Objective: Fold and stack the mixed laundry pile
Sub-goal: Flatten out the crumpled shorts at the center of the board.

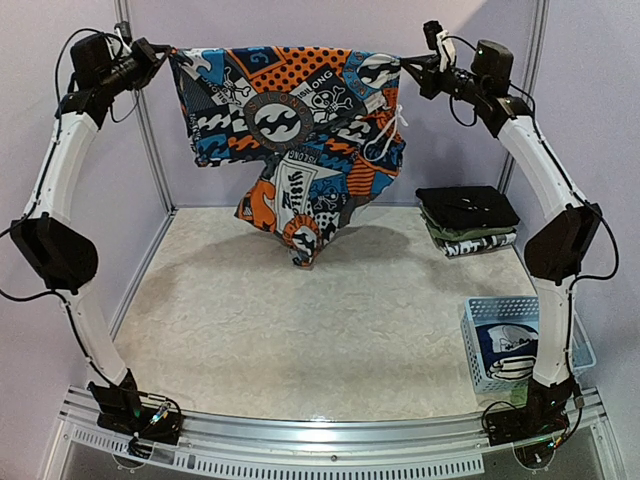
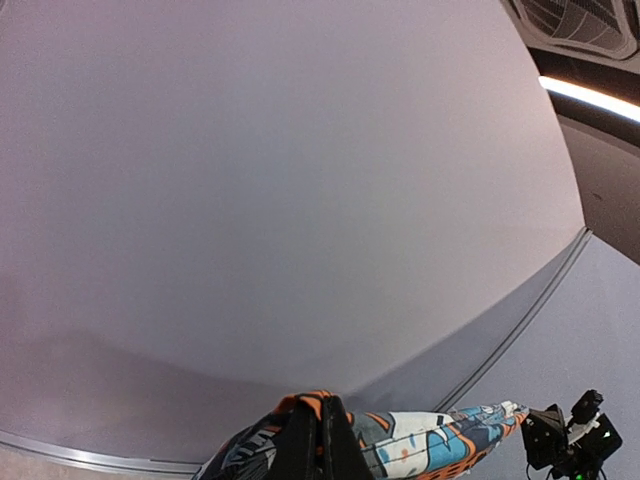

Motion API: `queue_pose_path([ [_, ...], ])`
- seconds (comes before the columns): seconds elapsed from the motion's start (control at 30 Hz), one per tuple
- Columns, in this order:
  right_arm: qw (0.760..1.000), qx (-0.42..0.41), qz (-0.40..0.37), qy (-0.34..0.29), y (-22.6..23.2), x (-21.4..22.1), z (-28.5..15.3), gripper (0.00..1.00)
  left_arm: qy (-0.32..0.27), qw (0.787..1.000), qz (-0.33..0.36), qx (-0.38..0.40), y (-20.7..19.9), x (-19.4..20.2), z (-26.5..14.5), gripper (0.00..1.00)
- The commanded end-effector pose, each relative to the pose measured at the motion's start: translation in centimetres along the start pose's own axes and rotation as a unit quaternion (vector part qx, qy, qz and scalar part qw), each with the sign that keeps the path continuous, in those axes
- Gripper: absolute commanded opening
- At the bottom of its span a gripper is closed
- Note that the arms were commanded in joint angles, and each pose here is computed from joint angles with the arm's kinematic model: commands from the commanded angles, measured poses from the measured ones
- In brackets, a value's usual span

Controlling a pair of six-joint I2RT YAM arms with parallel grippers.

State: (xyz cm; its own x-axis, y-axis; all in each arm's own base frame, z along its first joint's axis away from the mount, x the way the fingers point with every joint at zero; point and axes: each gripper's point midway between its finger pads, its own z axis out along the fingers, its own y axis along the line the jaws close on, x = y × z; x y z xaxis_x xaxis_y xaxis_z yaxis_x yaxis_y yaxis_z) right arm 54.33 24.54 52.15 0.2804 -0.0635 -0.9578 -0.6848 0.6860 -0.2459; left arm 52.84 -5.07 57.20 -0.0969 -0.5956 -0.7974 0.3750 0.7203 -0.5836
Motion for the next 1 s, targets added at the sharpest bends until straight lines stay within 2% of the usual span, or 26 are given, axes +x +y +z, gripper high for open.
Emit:
queue_pose_path([
  [0.0, 1.000, 0.000, -0.013, -0.009, -0.5, -3.6, -3.0, 0.00, -0.046, 0.998, 0.035, 0.018, -3.9, -4.0, -4.2, 0.00],
  [0.1, 0.998, -0.031, 0.008, 0.047, 1.5, -1.1, -4.3, 0.00, 0.010, 0.999, 0.045, 0.020, -5.4, -0.7, -5.9, 0.00],
  [0.13, 0.995, -0.044, 0.025, 0.084, 2.3, 2.0, -4.6, 0.00, 0.042, 0.998, 0.045, 0.012, -5.2, 1.5, -6.5, 0.00],
  [0.17, 0.992, -0.057, 0.033, 0.104, 3.4, 3.0, -5.5, 0.00, 0.071, 0.996, 0.048, 0.011, -5.4, 3.6, -7.2, 0.00],
  [0.3, 0.979, -0.094, 0.051, 0.175, 7.0, 6.9, -9.4, 0.00, 0.120, 0.992, 0.043, -0.011, -5.2, 8.9, -12.2, 0.00],
  [0.43, 0.973, -0.105, 0.069, 0.196, 9.3, 5.9, -12.8, 0.00, 0.164, 0.985, 0.035, -0.035, -4.4, 12.2, -16.4, 0.00],
  [0.57, 0.972, -0.123, 0.081, 0.184, 10.6, 2.8, -14.5, 0.00, 0.154, 0.986, 0.051, -0.044, -5.4, 11.6, -19.0, 0.00],
  [0.73, 0.977, -0.132, 0.097, 0.135, 10.2, -1.4, -13.6, 0.00, 0.122, 0.991, 0.041, -0.026, -6.8, 9.4, -18.1, 0.00],
  [0.8, 0.977, -0.127, 0.110, 0.130, 9.6, -1.1, -12.6, 0.00, 0.115, 0.992, 0.046, -0.034, -6.3, 9.1, -17.1, 0.00],
  [0.97, 0.971, -0.119, 0.134, 0.159, 8.0, 4.3, -9.4, 0.00, 0.147, 0.983, 0.059, -0.093, -0.6, 12.0, -13.1, 0.00],
])
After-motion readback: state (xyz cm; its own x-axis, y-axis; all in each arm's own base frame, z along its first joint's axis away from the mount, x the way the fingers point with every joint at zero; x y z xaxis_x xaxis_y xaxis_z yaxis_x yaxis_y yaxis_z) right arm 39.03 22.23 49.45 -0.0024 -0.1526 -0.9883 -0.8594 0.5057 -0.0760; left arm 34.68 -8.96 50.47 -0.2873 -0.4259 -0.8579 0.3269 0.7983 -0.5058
